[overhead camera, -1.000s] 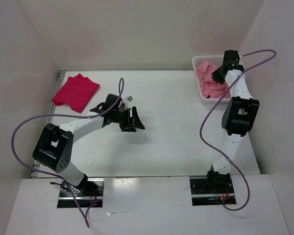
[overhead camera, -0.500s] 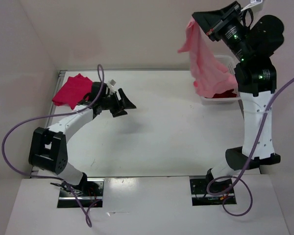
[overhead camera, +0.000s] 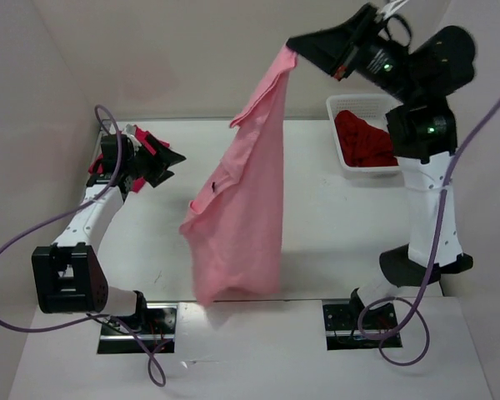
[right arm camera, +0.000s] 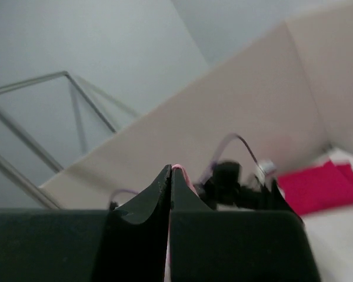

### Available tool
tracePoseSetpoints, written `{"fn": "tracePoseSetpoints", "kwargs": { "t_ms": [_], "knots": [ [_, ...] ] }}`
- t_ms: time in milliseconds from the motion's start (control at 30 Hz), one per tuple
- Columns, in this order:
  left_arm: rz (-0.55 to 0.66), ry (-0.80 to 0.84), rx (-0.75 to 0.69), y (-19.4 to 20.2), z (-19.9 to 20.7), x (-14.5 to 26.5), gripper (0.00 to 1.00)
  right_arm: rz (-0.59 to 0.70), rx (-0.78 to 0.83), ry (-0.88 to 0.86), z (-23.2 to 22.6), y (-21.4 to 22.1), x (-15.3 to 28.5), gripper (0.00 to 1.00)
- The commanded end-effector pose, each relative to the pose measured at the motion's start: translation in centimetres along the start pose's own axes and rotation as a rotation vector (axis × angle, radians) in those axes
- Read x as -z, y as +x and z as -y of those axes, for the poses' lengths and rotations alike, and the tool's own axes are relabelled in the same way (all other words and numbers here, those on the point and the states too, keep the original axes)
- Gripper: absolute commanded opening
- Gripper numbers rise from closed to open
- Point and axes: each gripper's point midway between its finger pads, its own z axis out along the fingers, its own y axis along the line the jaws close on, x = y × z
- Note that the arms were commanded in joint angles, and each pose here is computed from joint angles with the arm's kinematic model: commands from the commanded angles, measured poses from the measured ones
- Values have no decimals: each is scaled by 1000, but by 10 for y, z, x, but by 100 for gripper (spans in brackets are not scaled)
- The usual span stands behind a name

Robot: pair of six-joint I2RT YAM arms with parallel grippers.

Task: Fold and stack the t-shirts
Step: Move the tshirt to the center of the board

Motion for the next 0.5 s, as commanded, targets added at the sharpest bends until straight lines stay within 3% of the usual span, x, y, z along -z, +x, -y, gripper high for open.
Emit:
{"fn": "tracePoseSetpoints", "kwargs": {
  "t_ms": [0,100,300,467],
  "knots": [
    [-13,15,-31,9,2,10,79,-149,-82,183,108,56,15,0],
    [-53,9,-56,25,-10,12,79,-231,-279,400,207,133,75,0],
    [-210,-44,-107,82,-41,1,79,-295,-403,683,282,212,160,0],
    [-293,-91,-105,113,-59,-11,82,-318,-483,772,331,238,174,0]
  ]
}}
